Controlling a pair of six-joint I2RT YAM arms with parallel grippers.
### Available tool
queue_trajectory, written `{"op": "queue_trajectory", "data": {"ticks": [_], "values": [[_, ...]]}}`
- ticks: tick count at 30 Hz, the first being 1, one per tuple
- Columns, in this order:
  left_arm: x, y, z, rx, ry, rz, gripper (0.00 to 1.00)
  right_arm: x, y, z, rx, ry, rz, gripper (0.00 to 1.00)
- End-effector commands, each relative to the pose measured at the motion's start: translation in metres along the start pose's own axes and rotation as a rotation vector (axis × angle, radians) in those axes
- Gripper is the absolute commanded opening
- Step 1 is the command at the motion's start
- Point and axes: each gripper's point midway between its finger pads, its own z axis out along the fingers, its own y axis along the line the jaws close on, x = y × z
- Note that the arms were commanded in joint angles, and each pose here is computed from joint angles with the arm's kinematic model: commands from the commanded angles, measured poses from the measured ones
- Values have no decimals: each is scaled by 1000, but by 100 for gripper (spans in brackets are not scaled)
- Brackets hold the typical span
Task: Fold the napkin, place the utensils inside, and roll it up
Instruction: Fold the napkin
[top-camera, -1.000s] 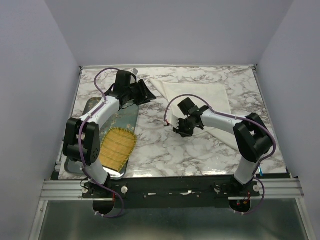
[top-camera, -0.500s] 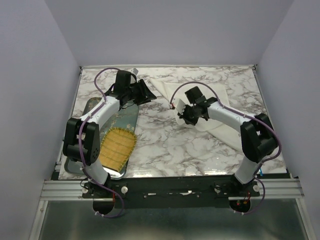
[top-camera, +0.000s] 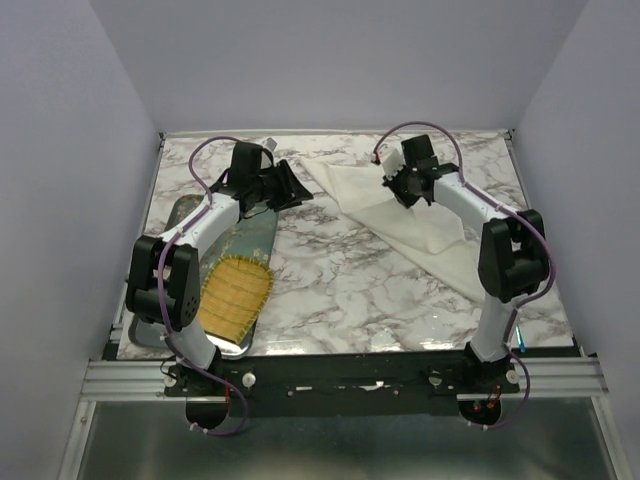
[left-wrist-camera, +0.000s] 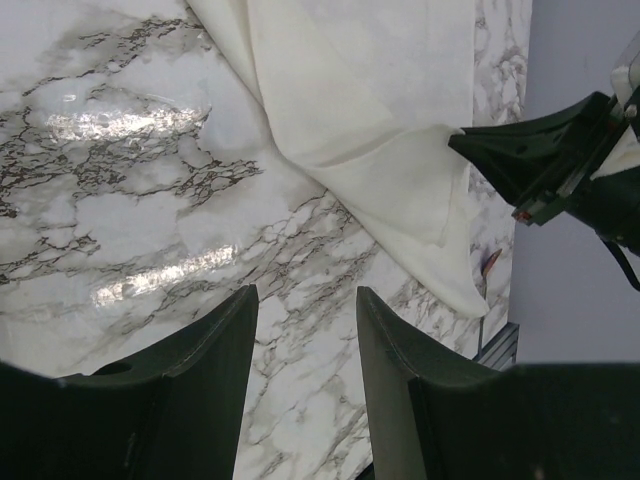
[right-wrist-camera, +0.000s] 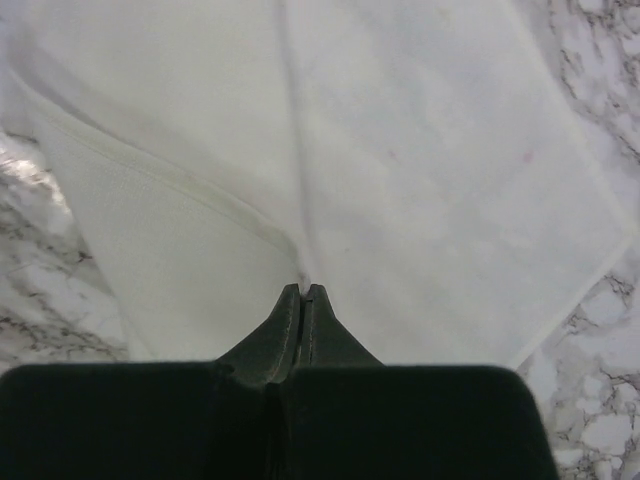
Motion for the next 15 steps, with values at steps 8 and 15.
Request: {"op": "queue_trajectory", "data": {"ticks": [8,15], "values": [[-1,5,-1,-15,-1,14,53,11,-99,25,158,10,96,1],[-1,8,2,-29,5,13,53,10,-130,40,192,5,81,1]]}}
